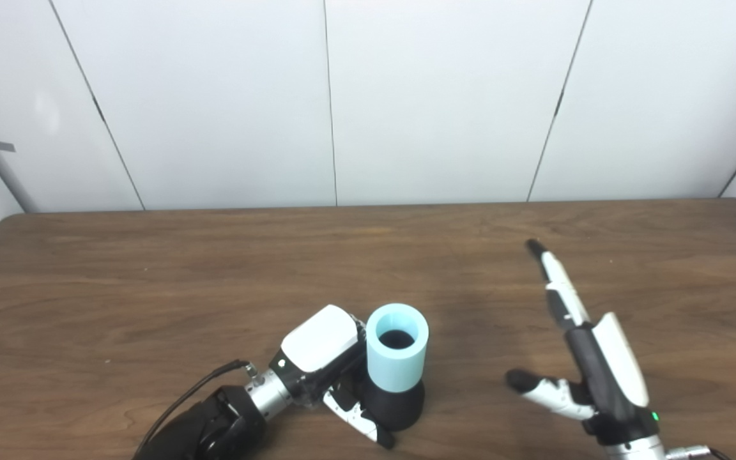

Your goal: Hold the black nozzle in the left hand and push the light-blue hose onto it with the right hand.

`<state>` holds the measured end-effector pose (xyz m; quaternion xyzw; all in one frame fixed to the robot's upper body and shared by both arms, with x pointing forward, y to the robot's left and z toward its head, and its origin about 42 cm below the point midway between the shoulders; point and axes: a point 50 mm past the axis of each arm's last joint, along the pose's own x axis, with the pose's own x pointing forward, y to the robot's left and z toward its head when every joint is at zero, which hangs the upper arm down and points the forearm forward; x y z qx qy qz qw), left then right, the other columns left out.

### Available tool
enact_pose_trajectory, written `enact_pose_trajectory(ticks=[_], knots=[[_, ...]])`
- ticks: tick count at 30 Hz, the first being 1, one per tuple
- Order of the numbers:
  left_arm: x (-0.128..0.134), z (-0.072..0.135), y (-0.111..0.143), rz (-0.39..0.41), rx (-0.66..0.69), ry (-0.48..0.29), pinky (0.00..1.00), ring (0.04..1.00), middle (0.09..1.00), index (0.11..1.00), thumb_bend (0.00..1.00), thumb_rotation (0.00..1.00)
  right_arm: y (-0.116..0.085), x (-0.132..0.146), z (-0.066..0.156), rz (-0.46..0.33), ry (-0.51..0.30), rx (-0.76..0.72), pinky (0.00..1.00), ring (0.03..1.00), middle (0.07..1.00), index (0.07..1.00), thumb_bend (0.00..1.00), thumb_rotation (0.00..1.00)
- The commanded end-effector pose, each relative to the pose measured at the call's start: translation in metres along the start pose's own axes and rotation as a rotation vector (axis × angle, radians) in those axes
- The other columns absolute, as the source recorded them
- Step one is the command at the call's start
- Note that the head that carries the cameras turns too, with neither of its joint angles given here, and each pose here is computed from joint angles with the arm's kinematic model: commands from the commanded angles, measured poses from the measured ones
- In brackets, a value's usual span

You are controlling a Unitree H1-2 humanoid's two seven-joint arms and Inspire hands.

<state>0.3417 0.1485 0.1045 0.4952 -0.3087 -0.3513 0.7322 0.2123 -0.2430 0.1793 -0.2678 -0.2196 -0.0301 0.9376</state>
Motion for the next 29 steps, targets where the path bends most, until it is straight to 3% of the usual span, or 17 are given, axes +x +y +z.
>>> enact_pose_trajectory(ticks=[1,4,8,10,11,12,13,16,17,24,29], knots=[[-0.049,0.024,-0.099,-0.239,-0.147,0.115,0.17,0.228,0.473,0.484,0.52,0.0,-0.005,0.003,-0.007,-0.055,0.012,0.059,1.0,1.0,1.0,1.0,0.64,0.98],[-0.049,0.025,-0.098,-0.237,-0.144,0.114,0.19,0.255,0.414,0.512,0.52,0.0,-0.001,0.0,-0.029,-0.03,0.09,0.086,1.0,1.0,1.0,1.0,0.59,0.92],[-0.048,0.028,-0.097,-0.244,-0.154,0.136,0.24,0.313,0.412,0.526,0.51,0.0,0.0,0.0,-0.042,-0.011,0.167,0.128,1.0,1.0,1.0,1.0,0.6,0.9],[-0.047,0.029,-0.096,-0.279,-0.17,0.182,0.37,0.452,0.463,0.507,0.52,0.0,-0.001,0.0,-0.044,-0.004,0.186,0.135,1.0,1.0,1.0,1.0,0.63,0.91],[-0.047,0.029,-0.095,-0.296,-0.176,0.206,0.45,0.533,0.548,0.501,0.52,0.03,-0.001,0.0,-0.045,-0.001,0.191,0.136,1.0,1.0,1.0,1.0,0.64,0.92],[-0.046,0.03,-0.094,-0.312,-0.179,0.229,0.53,0.62,0.626,0.599,0.75,0.01,-0.001,0.0,-0.044,0.001,0.194,0.136,1.0,1.0,1.0,1.0,0.64,0.93],[-0.045,0.031,-0.093,-0.322,-0.178,0.248,0.6,0.683,0.679,0.661,0.85,0.02,-0.001,0.0,-0.044,0.004,0.196,0.137,1.0,1.0,1.0,1.0,0.65,0.93],[-0.044,0.032,-0.091,-0.34,-0.168,0.279,0.76,0.814,0.8,0.787,0.99,0.11,-0.002,0.0,-0.045,0.011,0.2,0.132,1.0,1.0,1.0,1.0,0.67,0.94],[-0.044,0.032,-0.092,-0.355,-0.158,0.289,0.77,0.826,0.812,0.798,0.99,0.12,-0.002,0.0,-0.045,0.014,0.199,0.13,1.0,1.0,1.0,1.0,0.67,0.94],[-0.053,0.024,-0.079,-0.473,-0.146,0.368,0.92,0.94,0.926,0.938,1.0,0.45,-0.004,-0.004,-0.043,0.034,0.21,0.126,1.0,1.0,1.0,1.0,0.66,0.92],[-0.066,0.016,-0.069,-0.478,-0.15,0.412,0.97,0.957,0.946,0.955,1.0,0.54,-0.006,-0.005,-0.042,0.05,0.218,0.122,1.0,1.0,1.0,1.0,0.67,0.93]])
